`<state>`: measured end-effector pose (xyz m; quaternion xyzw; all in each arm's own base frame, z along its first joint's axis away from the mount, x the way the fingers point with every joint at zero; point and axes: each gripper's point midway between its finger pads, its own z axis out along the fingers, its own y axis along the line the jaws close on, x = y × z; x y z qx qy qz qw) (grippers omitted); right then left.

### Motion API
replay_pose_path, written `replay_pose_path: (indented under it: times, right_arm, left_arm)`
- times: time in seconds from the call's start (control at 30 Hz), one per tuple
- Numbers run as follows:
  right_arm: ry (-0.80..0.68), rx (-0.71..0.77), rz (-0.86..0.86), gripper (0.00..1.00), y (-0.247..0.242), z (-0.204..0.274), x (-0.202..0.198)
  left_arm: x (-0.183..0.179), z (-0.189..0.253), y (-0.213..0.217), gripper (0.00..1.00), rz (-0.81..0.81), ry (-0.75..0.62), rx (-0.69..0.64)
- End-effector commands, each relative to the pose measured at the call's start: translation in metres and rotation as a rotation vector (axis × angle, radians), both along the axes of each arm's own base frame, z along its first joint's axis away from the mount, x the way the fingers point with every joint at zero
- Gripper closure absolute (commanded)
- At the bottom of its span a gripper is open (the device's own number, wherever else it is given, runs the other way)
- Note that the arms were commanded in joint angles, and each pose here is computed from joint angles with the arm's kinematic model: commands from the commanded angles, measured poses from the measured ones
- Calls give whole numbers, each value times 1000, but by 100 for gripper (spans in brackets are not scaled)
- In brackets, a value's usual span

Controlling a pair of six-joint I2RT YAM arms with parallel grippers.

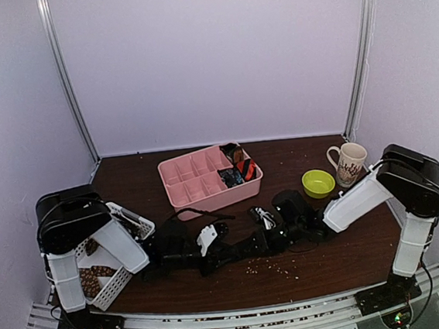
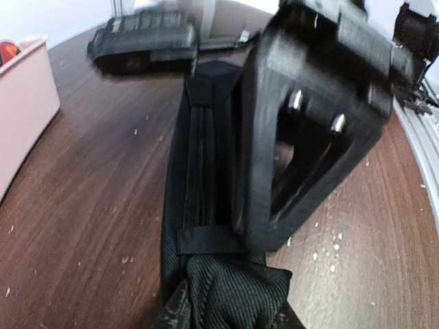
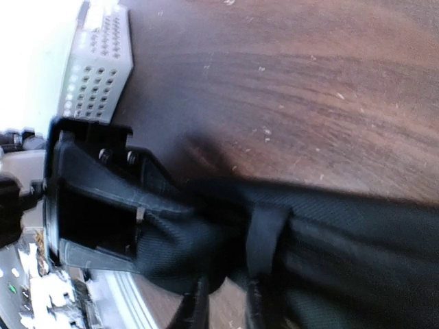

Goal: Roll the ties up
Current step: Roll the tie at the center of the board.

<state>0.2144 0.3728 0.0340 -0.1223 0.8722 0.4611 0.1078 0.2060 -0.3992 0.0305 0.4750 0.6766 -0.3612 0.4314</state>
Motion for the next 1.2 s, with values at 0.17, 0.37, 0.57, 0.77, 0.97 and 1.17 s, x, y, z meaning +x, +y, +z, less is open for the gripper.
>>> replay_pose_path:
  times: [0.17,0.37,0.57,0.77,0.97,1.17]
  right_arm:
    - [-71,-52,-39,66,-21,30,36]
    - [-51,-180,-21,67,-32,-6,37]
    - [11,-261,-18,70,-56,-41,14]
    - [76,-276,-49,71,-88,-57,-24]
    - [71,-228,-68,71,-93,-49,-39]
    - [-18,-18,-79,67,-49,19,-21]
  left_arm:
    - [-21,-40,32,76,-145,22,390]
    - [-38,-37,44,76,-239,78,502]
    - [-43,-23,48,76,-284,75,538]
    - [-49,-3,45,76,-342,58,517]
    - [-42,6,47,75,-324,47,594]
    - [-39,3,48,73,-292,54,651]
